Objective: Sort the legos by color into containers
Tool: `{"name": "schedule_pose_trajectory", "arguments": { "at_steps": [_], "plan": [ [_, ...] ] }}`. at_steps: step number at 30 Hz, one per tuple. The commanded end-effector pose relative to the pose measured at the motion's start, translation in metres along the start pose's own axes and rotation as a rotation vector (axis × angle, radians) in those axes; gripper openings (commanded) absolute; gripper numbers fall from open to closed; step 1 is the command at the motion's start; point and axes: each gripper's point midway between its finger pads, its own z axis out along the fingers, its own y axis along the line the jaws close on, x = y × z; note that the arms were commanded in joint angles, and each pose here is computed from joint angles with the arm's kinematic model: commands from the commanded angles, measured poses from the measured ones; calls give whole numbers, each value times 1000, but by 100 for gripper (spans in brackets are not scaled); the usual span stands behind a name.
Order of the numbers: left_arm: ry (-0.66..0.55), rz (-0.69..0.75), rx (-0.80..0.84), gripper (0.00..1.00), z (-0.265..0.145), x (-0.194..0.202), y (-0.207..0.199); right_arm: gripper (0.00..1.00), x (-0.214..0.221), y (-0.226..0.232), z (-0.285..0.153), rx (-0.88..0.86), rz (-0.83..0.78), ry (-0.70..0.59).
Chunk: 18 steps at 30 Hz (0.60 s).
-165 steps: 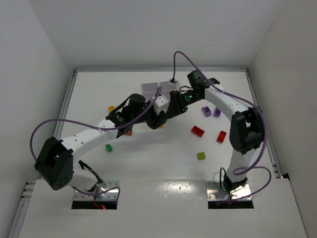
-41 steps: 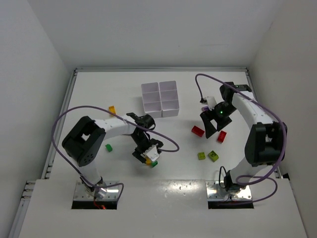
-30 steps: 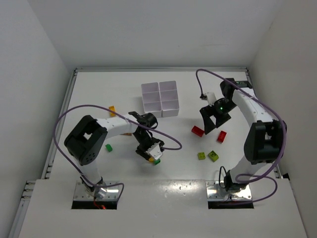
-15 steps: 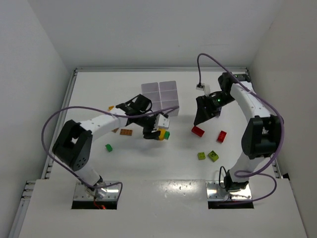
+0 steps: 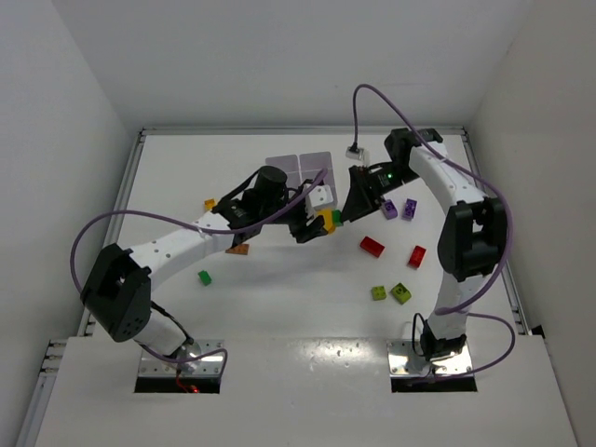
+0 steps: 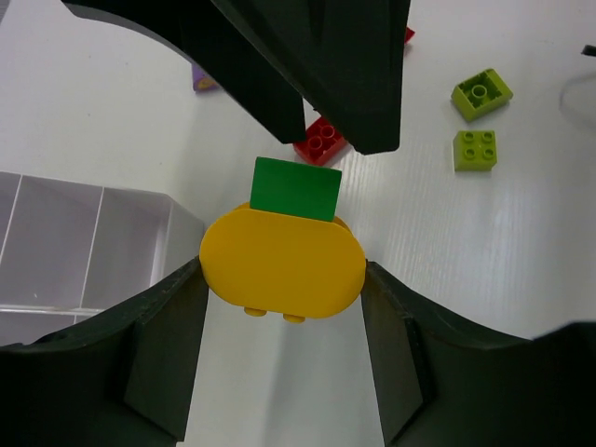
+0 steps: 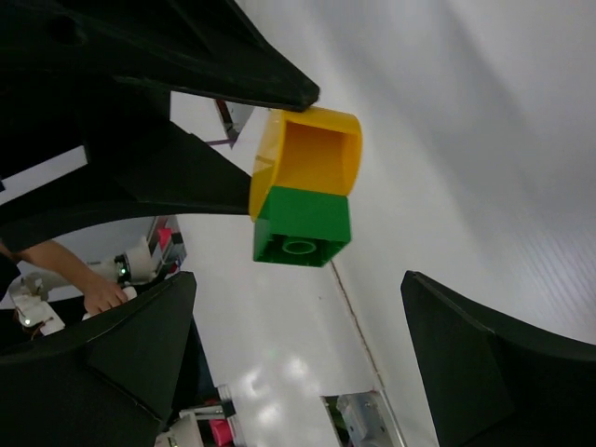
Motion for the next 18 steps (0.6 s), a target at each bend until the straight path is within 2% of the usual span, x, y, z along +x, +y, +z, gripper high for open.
{"name": "schedule_pose_trajectory", "arguments": {
  "at_steps": [1,4,8,10,11,13,14,17,18],
  "plan": [
    [-88,11,-66,0,-5,-34,11,92,-19,20,0,-73,-39,-53],
    [-98,29,-61,0,-4,-37,9,92,-16,21,4,-79,-34,-41],
    [-104,36,-64,0,-3,-42,8,83,-14,23,12,-96,-35,-26],
    [-104,36,-64,0,-3,-42,8,73,-14,23,12,-96,-34,-26],
    [-111,40,-67,0,-3,-44,9,64,-16,23,12,-104,-42,-34],
    [-111,40,-67,0,-3,-44,9,57,-17,23,12,-103,-51,-38],
    [-113,43,-59,0,-2,-45,5,51,-17,23,12,-103,-42,-37],
    [-110,42,-68,0,-2,-45,6,42,-18,20,14,-103,-42,-37],
    [-112,46,-58,0,0,-46,2,34,-18,20,14,-103,-32,-37]
  ]
}}
